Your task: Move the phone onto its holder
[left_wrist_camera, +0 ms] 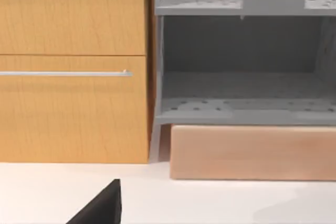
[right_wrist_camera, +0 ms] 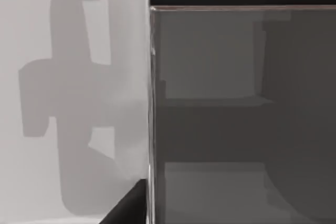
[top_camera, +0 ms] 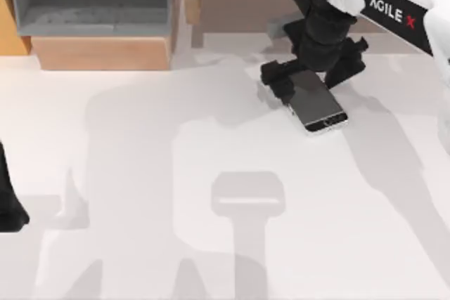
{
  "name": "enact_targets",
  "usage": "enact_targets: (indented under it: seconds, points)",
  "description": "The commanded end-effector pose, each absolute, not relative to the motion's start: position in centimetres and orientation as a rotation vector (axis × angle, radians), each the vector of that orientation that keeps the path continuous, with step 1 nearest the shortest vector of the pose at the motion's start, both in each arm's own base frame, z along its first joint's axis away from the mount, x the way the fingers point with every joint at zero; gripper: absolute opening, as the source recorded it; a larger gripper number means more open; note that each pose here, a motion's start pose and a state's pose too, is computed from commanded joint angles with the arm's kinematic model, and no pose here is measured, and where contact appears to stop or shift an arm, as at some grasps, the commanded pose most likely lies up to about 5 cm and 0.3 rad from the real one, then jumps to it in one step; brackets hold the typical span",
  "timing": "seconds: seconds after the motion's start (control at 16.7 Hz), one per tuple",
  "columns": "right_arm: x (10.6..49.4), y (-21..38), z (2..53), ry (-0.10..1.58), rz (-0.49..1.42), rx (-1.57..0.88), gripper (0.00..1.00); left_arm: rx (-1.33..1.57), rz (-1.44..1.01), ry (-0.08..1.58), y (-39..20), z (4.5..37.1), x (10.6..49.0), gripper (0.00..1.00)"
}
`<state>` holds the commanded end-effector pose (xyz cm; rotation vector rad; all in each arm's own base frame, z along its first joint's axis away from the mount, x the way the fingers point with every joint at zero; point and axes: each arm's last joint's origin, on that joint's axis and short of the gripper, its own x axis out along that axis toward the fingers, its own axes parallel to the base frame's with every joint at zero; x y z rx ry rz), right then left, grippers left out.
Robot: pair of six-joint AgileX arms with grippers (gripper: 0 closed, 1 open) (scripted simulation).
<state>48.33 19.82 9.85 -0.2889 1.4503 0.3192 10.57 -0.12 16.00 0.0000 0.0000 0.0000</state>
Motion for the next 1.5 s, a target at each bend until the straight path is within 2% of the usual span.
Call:
enact_targets:
  seconds: [0.78, 1.08, 1.26, 1.5]
  points:
    - [48.1, 19.9, 13.4, 1.430, 0.323, -0.286, 0.00, 0.000, 0.000, 0.000, -0.1, 16.0, 10.6, 1.00]
    - [48.1, 19.9, 13.2, 1.432, 0.322, -0.285, 0.00, 0.000, 0.000, 0.000, -0.1, 16.0, 10.6, 1.00]
    - [47.6, 20.7, 15.3, 1.390, 0.388, -0.261, 0.00, 0.000, 0.000, 0.000, -0.1, 16.0, 10.6, 1.00]
    - [46.4, 20.9, 19.0, 1.326, 0.582, -0.145, 0.00, 0.000, 0.000, 0.000, -0.1, 16.0, 10.6, 1.00]
